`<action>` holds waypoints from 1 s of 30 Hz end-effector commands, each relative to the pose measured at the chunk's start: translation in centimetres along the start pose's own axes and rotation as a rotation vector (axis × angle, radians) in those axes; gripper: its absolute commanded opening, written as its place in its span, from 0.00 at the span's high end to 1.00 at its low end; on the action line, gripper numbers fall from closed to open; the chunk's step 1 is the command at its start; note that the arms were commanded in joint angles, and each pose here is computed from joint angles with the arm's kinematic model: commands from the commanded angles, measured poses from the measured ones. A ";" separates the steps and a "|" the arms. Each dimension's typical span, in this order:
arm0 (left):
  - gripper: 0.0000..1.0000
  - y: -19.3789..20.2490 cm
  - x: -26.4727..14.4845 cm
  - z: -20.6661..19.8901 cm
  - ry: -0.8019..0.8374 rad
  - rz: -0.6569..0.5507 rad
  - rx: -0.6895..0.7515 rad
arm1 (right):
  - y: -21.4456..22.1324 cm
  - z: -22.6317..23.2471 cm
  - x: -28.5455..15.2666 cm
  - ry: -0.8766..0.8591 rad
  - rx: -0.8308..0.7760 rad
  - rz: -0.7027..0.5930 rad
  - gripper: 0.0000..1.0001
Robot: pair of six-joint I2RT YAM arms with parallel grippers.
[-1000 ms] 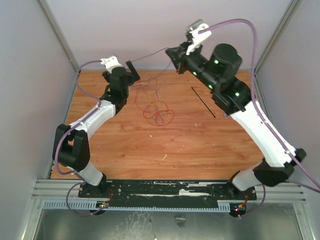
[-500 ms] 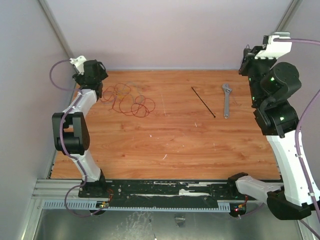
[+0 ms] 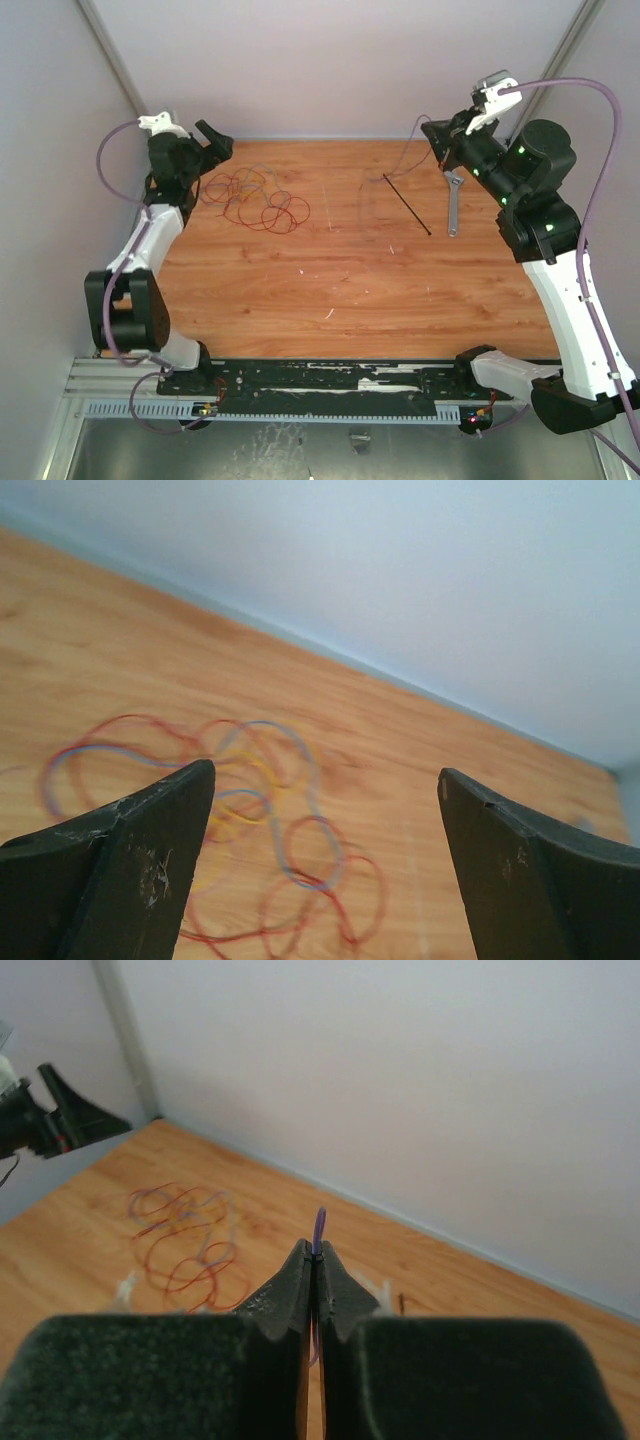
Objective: Zip-tie the wires
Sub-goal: Straighten the cable at the center of the board.
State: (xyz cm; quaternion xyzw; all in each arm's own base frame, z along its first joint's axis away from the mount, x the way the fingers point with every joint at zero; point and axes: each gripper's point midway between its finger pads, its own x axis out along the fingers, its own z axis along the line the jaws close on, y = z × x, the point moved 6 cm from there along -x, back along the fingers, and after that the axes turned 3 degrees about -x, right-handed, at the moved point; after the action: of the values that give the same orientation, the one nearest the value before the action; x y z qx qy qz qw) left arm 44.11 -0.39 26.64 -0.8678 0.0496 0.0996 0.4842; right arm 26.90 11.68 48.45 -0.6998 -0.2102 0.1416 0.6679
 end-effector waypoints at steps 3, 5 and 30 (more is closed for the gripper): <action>0.02 -3.0 -9.0 -9.3 0.604 -0.089 0.031 | 1.4 2.7 -0.3 -0.230 0.037 0.052 1.00; 0.02 -3.1 -11.6 -11.7 0.722 -0.092 0.060 | 2.1 3.4 -0.1 -0.295 0.052 0.071 1.00; 0.02 7.3 -19.4 -24.3 1.070 -0.027 0.189 | 6.6 11.3 1.0 -0.664 0.267 0.157 1.00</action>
State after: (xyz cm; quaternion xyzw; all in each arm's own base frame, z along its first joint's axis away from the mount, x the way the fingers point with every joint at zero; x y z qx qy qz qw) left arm 26.71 -24.80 38.12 -0.7587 0.2988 -0.3731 0.4427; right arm 23.46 21.45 40.16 -0.5431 -0.3280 0.4545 0.6252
